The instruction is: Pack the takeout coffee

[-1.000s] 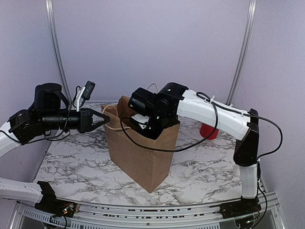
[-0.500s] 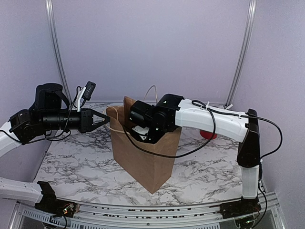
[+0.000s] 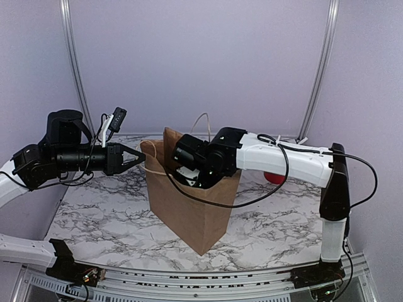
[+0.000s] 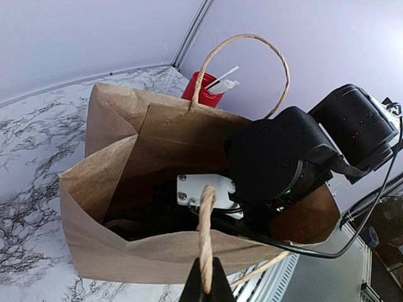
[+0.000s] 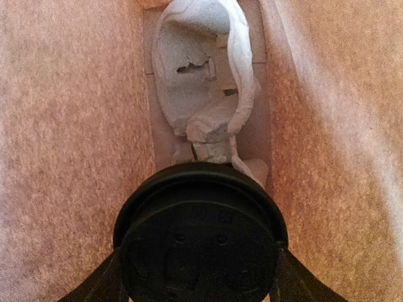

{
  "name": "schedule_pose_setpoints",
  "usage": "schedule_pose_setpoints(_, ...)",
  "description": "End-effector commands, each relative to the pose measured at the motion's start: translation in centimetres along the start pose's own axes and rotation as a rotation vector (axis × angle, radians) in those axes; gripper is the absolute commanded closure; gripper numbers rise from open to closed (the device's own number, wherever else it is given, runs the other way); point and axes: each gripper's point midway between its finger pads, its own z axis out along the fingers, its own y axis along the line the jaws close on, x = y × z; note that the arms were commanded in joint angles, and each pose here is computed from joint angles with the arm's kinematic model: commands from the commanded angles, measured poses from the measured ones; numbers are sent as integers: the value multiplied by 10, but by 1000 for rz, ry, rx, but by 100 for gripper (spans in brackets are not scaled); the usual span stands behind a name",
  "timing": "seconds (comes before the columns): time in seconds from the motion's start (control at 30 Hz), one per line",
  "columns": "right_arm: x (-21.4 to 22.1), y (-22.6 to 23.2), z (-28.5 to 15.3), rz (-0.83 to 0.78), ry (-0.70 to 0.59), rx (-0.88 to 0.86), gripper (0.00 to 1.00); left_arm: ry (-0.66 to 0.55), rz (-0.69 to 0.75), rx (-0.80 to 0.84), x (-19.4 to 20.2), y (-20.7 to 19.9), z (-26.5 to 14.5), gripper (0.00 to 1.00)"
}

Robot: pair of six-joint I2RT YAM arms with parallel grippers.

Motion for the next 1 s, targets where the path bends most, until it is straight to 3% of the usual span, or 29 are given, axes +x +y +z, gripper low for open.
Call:
schedule_pose_setpoints(0.0,8,-11,19,9,64,64,51,-3,17,-19,-2,1,-3,100)
schedule_pose_setpoints(0.57,-27,-7,-43,2,-61,75,51,-1,13,-83,-2,13,-1,100)
schedule_pose_setpoints(0.97,8,-12,-26,10,44,72,51,-6,13,-119,-4,19,-1,100)
